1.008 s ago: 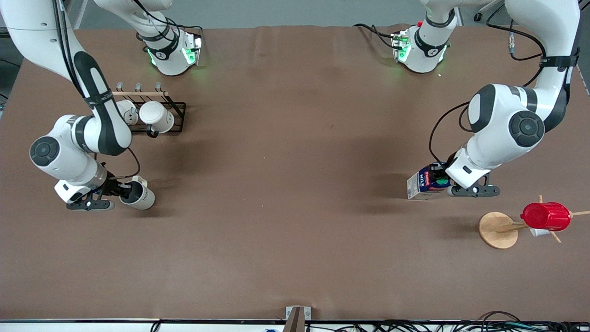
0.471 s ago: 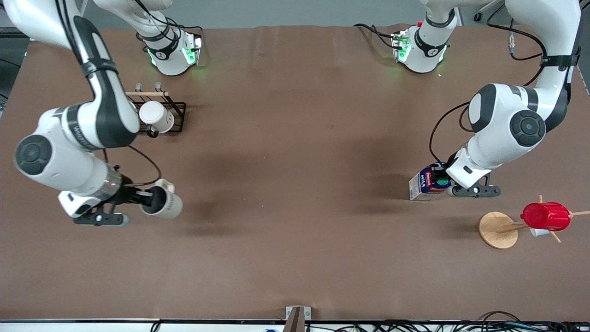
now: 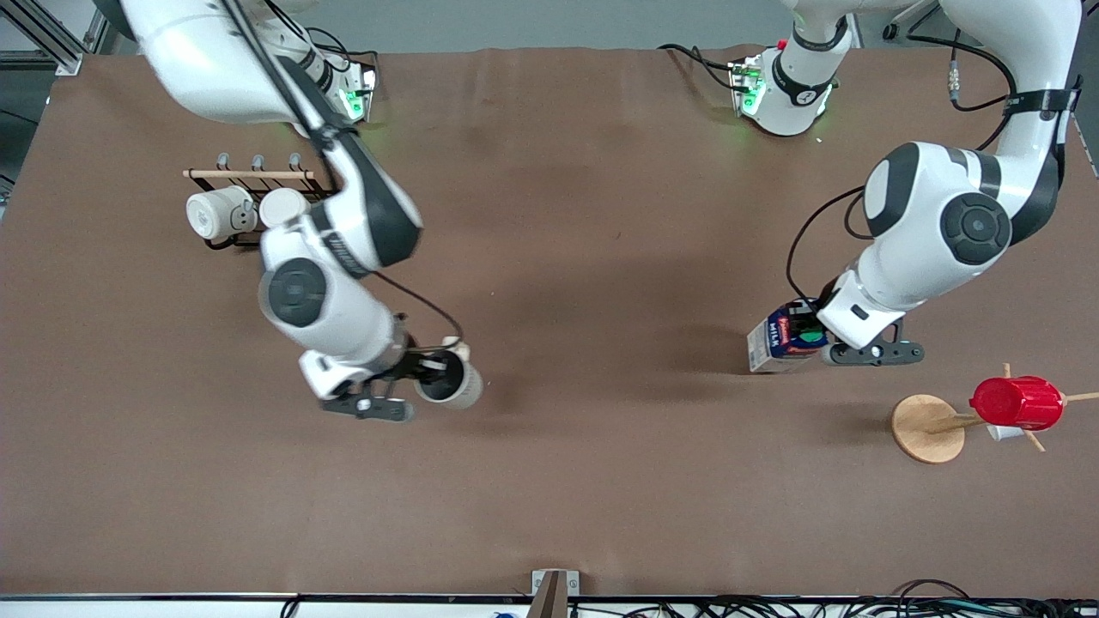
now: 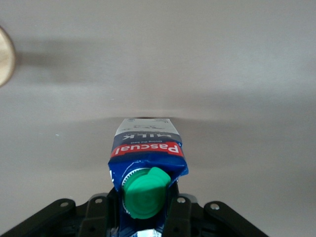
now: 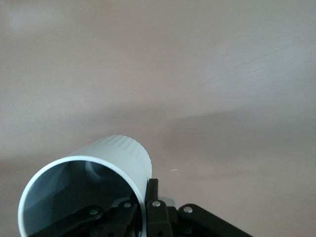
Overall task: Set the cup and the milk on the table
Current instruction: 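Carry the mug and milk carton toward the table center with both grippers, then set the mug down beside the milk and open the right gripper, then lift the right gripper away while the left gripper lowers the milk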
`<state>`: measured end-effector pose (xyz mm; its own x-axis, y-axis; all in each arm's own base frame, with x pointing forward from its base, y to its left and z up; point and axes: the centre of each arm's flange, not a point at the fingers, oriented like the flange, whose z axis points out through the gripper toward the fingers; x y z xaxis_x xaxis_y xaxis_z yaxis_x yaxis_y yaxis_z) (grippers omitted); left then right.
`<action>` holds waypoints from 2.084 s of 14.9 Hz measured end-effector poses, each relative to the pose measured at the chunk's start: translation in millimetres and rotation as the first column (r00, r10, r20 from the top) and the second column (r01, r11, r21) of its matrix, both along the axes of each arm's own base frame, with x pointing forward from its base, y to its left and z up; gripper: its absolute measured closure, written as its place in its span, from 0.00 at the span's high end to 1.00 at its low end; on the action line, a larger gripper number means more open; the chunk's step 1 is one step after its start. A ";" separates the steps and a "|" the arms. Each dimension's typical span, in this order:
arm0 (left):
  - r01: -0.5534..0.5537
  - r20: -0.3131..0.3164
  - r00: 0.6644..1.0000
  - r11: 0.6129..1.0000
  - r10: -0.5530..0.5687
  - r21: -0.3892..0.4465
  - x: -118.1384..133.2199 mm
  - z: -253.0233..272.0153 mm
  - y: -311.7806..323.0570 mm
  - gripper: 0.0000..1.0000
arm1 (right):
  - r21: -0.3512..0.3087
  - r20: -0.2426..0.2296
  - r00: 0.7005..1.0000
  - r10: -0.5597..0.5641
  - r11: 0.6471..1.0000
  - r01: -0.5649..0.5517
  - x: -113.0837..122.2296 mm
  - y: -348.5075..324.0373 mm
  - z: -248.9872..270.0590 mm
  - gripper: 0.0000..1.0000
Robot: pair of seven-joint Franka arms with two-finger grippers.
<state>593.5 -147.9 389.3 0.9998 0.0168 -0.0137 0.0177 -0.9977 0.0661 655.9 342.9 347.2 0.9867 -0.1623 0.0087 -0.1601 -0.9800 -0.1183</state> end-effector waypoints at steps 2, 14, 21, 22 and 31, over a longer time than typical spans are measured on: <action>-0.012 0.008 1.000 1.000 0.012 -0.013 -4.3 7.4 -26.3 0.35 | -0.031 0.000 1.000 0.000 1.000 0.000 -13.6 47.4 -25.9 0.04; -0.111 -0.036 0.994 0.988 0.108 -0.105 -9.9 -11.5 -213.9 0.35 | -0.116 0.012 1.000 0.027 0.993 -0.025 -66.9 136.0 -107.5 0.08; -0.119 -0.020 0.993 0.990 0.118 -0.079 -11.9 -31.9 -261.3 0.35 | -0.134 0.017 0.999 -0.038 0.990 0.040 -48.3 114.6 -63.2 0.77; -0.119 -0.018 0.993 0.990 0.118 -0.079 -12.7 -33.7 -266.8 0.35 | -0.150 0.012 0.998 -0.056 0.987 0.057 -44.0 102.8 -39.3 0.86; -0.104 -0.012 0.995 0.990 0.104 -0.093 -11.3 -35.9 -284.7 0.35 | -0.214 0.090 0.976 -0.199 0.953 0.214 -30.9 -152.3 194.9 1.00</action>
<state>582.2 -432.5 353.5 0.9926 0.1188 -0.0268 0.1216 -0.9799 0.1582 625.0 190.6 542.0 0.9277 -0.3491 0.1321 -0.3610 -0.9291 0.0802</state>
